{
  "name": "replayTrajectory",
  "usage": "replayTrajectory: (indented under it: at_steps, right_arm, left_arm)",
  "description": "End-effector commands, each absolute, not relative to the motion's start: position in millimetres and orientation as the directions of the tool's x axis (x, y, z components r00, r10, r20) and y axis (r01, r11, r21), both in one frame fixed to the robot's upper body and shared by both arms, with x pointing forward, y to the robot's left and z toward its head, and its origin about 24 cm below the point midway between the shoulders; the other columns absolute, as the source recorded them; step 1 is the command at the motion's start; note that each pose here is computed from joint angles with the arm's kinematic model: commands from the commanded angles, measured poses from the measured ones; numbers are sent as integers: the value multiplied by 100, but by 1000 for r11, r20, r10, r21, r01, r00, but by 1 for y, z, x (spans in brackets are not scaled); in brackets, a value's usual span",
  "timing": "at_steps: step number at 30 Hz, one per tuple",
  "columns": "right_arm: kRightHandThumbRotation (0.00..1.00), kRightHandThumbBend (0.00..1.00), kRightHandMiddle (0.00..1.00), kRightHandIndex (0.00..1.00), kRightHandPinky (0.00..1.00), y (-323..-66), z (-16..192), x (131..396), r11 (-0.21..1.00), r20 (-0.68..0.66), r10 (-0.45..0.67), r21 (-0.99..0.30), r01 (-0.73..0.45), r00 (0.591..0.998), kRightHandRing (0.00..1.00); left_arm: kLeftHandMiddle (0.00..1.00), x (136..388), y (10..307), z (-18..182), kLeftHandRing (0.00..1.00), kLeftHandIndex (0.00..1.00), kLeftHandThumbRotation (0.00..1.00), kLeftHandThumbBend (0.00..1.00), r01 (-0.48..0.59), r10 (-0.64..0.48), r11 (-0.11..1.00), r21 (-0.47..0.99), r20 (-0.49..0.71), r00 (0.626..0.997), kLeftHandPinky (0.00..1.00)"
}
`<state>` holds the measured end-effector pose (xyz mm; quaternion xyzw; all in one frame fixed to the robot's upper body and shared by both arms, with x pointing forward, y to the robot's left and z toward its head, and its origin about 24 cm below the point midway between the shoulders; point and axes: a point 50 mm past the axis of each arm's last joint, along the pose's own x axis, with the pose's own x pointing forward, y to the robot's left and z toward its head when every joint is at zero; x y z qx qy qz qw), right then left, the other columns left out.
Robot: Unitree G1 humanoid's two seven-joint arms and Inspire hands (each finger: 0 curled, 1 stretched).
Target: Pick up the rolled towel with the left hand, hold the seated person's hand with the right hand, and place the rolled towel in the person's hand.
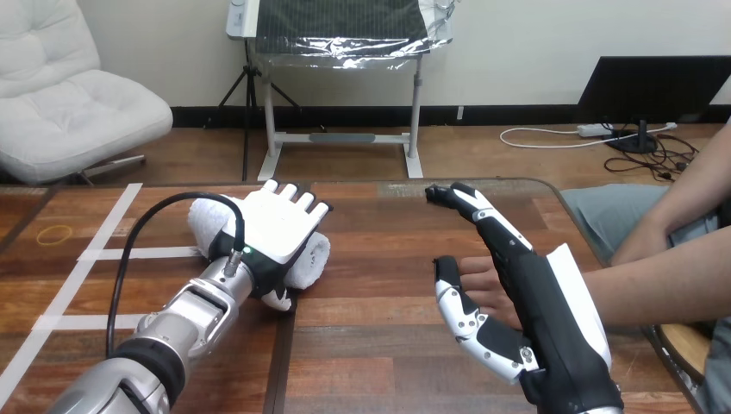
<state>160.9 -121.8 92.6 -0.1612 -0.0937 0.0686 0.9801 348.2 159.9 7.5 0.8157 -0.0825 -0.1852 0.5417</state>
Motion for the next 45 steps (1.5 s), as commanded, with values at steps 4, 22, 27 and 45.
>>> replayTrajectory:
  at_steps: [4, 22, 27, 45]
  right_arm:
    - [0, 7, 95, 85, 100, -122, 107, 160, 943, 223, 159, -322, -81, 962, 96]
    - [0, 6, 94, 85, 100, -124, 106, 158, 944, 223, 162, -320, -85, 961, 94]
    - [0, 6, 93, 85, 100, -124, 106, 158, 945, 220, 161, -317, -86, 962, 94]
    - [0, 8, 91, 86, 98, -126, 106, 157, 942, 217, 170, -321, -95, 961, 92]
  left_arm:
    - [91, 357, 155, 19, 91, 89, 20, 82, 32, -336, -383, 923, -172, 926, 92]
    - [64, 353, 153, 18, 62, 63, 4, 70, -33, -386, -341, 939, -108, 916, 61]
    - [53, 352, 153, 17, 50, 54, 1, 66, -65, -403, -341, 938, -83, 911, 49]
    - [32, 349, 153, 14, 25, 42, 0, 62, -80, -417, -336, 938, -72, 906, 22]
